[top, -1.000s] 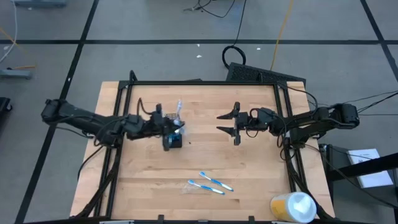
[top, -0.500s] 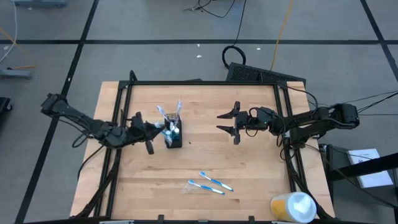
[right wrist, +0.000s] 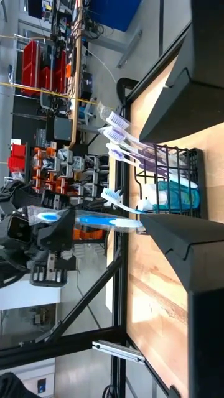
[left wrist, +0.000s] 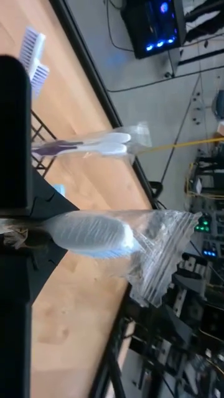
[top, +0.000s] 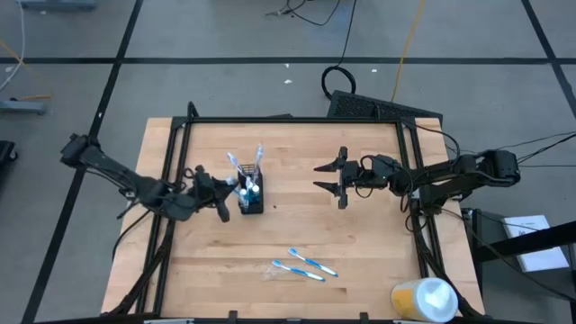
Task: Pick & Place toothbrushing station
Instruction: Put the blue toothbrush into the black organizer
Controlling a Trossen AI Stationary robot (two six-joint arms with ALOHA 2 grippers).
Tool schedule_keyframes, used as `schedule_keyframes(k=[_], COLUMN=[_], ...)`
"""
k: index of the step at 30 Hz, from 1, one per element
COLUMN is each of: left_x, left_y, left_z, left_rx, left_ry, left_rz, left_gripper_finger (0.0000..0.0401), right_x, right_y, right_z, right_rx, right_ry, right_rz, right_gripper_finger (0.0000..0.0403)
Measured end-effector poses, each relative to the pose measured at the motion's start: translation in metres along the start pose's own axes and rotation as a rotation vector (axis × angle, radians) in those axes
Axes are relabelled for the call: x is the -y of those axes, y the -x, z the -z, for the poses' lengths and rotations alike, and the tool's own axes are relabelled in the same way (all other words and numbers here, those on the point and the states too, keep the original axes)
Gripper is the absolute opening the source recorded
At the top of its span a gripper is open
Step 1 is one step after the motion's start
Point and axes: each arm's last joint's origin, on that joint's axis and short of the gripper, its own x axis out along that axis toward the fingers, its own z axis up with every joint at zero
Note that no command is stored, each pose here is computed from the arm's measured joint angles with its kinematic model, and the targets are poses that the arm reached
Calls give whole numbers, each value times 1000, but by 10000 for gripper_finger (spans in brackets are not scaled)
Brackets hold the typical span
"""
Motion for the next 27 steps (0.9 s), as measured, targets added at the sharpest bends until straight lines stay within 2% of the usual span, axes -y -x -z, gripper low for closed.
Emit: schedule_keyframes(k=[7,12,17,22,27], left_x=[6,11,14,15,16], left_y=[-13,-20,-25,-27,-29], left_z=[14,24,33,39,41], left_rx=[-42,-73,-95,-116,-129], left_ry=[6,11,35,37,57], left_rz=[-43,-64,-81,-92,-91], left_gripper_finger=[20,8,25,8,28], right_x=[0,0,0,0,0], right_y=[0,0,0,0,0], right_z=[0,0,0,0,0], right_rx=[1,1,2,2,2], right_ry=[0,0,0,1,2], right_rz=[0,0,0,0,0], right_gripper_finger=[182,181,180,180,180])
